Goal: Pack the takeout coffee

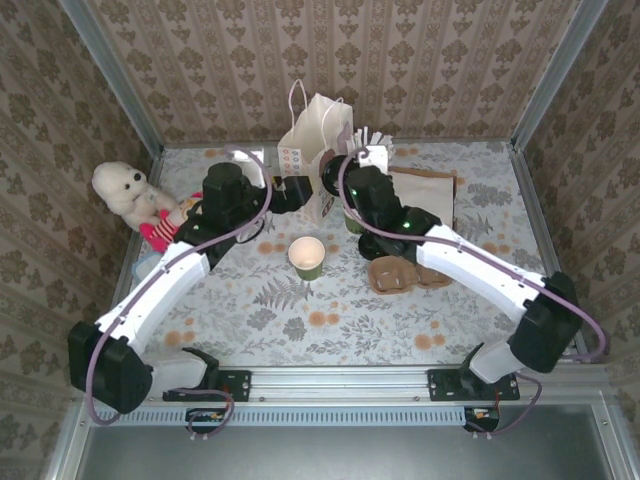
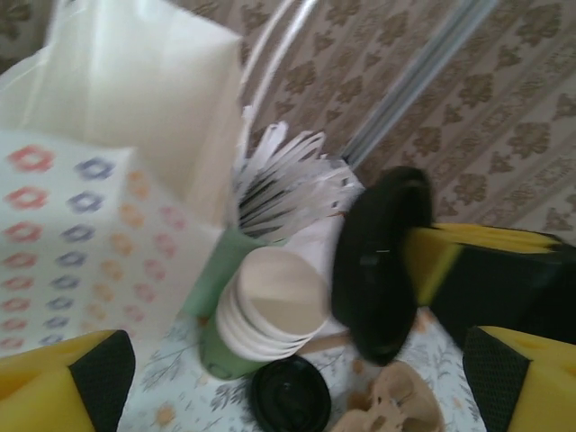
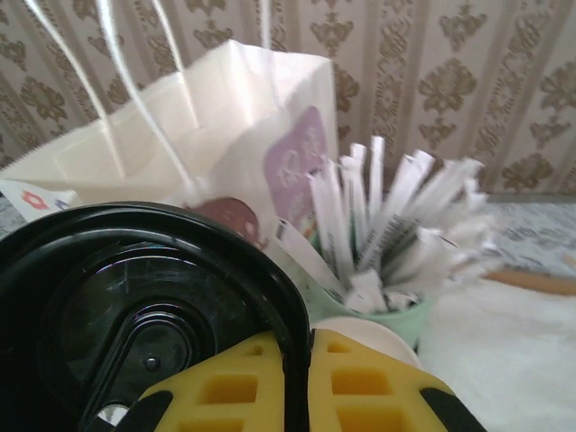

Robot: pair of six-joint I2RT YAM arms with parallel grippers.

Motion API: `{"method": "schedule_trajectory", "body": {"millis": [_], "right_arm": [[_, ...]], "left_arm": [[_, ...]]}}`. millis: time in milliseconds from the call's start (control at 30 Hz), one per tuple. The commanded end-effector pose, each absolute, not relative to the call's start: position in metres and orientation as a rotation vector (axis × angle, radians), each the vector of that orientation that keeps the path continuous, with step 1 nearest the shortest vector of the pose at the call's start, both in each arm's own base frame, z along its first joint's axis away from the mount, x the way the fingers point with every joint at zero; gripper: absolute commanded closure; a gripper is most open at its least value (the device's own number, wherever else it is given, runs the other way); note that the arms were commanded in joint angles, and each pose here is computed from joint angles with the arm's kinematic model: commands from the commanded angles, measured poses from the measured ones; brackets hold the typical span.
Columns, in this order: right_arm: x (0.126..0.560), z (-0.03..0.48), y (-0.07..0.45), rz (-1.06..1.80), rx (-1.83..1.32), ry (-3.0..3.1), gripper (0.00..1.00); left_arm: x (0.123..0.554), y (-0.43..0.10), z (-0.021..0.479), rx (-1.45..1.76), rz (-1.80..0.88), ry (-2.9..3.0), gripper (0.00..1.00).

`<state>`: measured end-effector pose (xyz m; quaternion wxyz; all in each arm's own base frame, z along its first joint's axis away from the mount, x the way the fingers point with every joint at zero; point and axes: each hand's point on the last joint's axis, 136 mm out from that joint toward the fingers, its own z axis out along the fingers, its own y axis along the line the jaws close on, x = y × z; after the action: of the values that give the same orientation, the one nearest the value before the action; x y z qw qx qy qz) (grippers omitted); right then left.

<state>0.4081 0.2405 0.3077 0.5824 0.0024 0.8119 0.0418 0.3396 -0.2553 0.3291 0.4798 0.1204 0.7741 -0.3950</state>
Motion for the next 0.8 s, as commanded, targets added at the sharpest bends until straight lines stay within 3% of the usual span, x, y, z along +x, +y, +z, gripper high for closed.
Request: {"method": "schedule_trajectory", "body": {"millis": [0,267,467,667,767], "right_arm": [[0.416,0.334,0.255,0.058,-0.014,1.851,0.90],[0.414,0.337,0.268,0.073,-0.020,1.863,0.91],[0.412,0.342,0.271,0.103,-0.023,1.865,0.91],[0.412,0.341,0.275,0.109,-0.026,1.876,0.90],[0.409,0.345,0.279,0.156,-0.037,1.880,0.86]], "left_arm": [[0.340,-0.271,0.350,0.395,-0.984,1.820,0.10],[0.366,-0.269,0.347,0.339,-0.877,1.840,0.32],[0.370,-0.270,0.335,0.314,-0.874,1.878,0.35],[0.370,-0.269,0.332,0.319,-0.861,1.893,0.65],[0.369,-0.269,0.332,0.337,-0.847,1.890,0.75]]}}
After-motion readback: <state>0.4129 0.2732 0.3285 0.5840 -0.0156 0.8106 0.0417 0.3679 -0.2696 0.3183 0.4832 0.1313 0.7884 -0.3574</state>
